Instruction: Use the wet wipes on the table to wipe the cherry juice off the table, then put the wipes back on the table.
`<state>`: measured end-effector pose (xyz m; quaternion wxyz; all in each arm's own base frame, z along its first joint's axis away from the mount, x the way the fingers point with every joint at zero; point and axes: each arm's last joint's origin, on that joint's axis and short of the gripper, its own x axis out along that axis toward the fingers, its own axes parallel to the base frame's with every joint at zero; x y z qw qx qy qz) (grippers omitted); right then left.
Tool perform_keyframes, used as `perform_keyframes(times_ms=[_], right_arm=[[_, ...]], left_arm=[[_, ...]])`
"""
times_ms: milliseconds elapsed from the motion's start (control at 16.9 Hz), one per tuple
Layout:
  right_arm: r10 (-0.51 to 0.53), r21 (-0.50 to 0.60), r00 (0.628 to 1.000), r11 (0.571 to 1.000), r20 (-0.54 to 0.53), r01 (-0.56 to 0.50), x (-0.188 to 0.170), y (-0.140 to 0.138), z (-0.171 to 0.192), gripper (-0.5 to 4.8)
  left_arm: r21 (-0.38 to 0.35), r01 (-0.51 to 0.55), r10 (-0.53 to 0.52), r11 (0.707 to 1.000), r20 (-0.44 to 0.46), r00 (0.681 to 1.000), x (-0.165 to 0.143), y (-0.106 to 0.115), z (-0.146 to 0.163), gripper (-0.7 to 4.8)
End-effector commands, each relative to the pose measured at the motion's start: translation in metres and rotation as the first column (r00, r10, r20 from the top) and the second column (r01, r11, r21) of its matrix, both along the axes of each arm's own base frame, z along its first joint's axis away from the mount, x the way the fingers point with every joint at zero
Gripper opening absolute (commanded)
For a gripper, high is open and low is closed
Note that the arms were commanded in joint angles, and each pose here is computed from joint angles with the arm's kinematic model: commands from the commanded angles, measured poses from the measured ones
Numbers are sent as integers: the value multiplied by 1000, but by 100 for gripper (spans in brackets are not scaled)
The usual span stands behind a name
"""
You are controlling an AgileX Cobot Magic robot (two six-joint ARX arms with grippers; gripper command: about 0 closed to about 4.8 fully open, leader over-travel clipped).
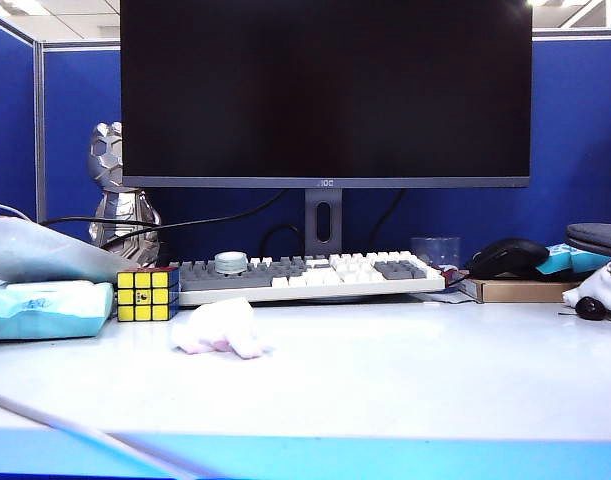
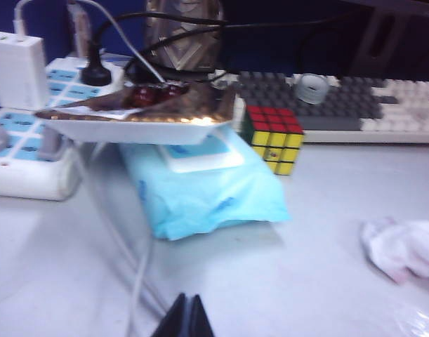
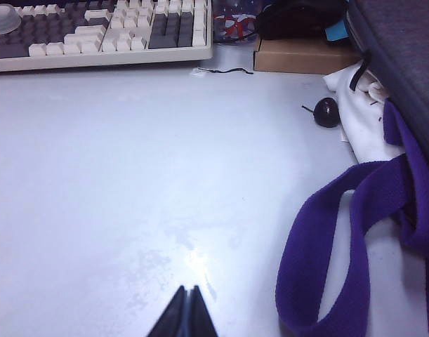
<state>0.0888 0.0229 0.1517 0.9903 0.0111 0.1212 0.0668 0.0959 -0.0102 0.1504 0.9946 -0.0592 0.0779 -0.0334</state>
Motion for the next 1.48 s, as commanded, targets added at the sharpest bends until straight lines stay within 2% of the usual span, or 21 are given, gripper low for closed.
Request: perform_keyframes(times_ms=[59,118,236,1476], right_arm=[[-1,4,1000,1000,3,1,0,0,0,-4],[-2,4,1000,1000,4,2,0,0,0,-4],[-2,4,1000,1000,4,2,0,0,0,-4],[-2,4,1000,1000,3,2,0,0,0,-4]], left_arm=[[7,-9,9,1000,-17,1000,0,1,-2,-2],[23,-6,7,1000,-17,1000,0,1,-2,-2],[125,11,-9,992,-11,1000,0,1,-2,-2],[116,10,-9,993,-7,1000,0,1,-2,4]])
